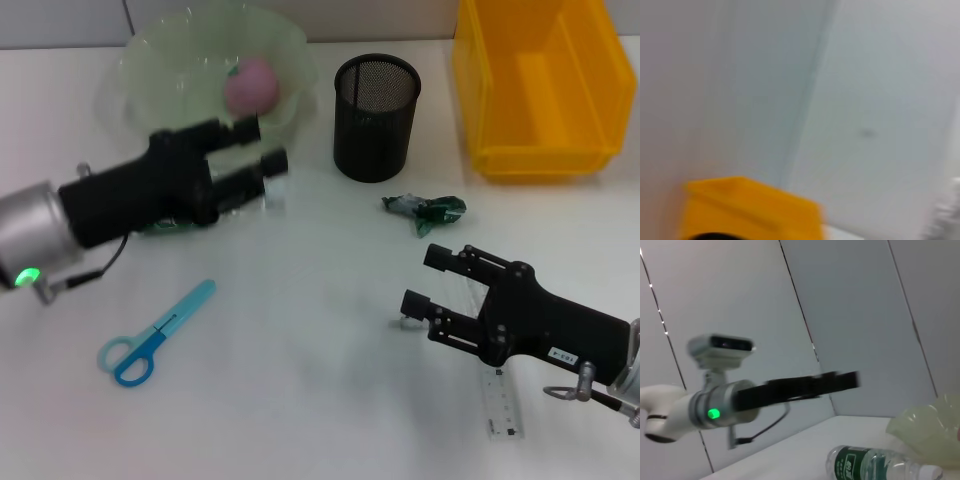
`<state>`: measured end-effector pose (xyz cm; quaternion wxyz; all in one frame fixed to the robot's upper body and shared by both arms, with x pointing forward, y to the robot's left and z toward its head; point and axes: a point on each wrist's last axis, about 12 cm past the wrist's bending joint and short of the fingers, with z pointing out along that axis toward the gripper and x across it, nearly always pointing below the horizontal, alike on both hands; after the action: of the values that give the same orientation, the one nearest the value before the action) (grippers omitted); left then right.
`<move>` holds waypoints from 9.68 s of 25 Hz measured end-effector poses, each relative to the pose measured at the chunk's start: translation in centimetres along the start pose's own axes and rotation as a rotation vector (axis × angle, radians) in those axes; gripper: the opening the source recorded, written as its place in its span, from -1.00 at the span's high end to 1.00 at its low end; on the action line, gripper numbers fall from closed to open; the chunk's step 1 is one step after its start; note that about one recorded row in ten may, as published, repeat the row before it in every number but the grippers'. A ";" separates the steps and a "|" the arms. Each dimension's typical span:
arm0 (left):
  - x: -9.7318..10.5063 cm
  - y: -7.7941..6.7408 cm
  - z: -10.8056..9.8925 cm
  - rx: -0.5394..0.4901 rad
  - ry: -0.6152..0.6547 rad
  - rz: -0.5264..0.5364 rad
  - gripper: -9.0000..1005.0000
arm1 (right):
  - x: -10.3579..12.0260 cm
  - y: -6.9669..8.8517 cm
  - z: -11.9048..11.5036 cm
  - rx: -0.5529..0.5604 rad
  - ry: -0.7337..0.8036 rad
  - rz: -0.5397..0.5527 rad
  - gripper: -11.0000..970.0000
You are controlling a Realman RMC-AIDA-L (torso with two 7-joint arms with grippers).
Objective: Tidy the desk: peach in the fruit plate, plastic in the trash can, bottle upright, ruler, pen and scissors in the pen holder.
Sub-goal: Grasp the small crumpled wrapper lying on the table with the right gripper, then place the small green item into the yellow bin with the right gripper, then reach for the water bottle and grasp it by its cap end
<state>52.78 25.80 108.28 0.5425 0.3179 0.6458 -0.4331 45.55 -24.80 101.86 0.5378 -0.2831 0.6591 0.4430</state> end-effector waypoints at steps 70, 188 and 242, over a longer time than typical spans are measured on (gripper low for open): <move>2.8 -2.6 0.5 0.210 0.244 0.022 -0.57 | -12.9 -8.9 11.5 0.260 0.878 -0.100 -0.48; 2.9 -1.9 1.2 0.160 0.255 0.043 -0.57 | -8.6 -11.3 -3.6 0.643 -0.098 0.018 0.95; -6.3 4.2 3.7 -0.096 0.274 -0.078 -0.57 | -2.1 -4.3 -1.3 0.344 -0.148 -0.001 -0.35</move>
<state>59.38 24.65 113.35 0.4467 0.3224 0.7455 -0.3751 49.12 -28.08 102.72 0.6254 -0.1540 0.6836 0.3433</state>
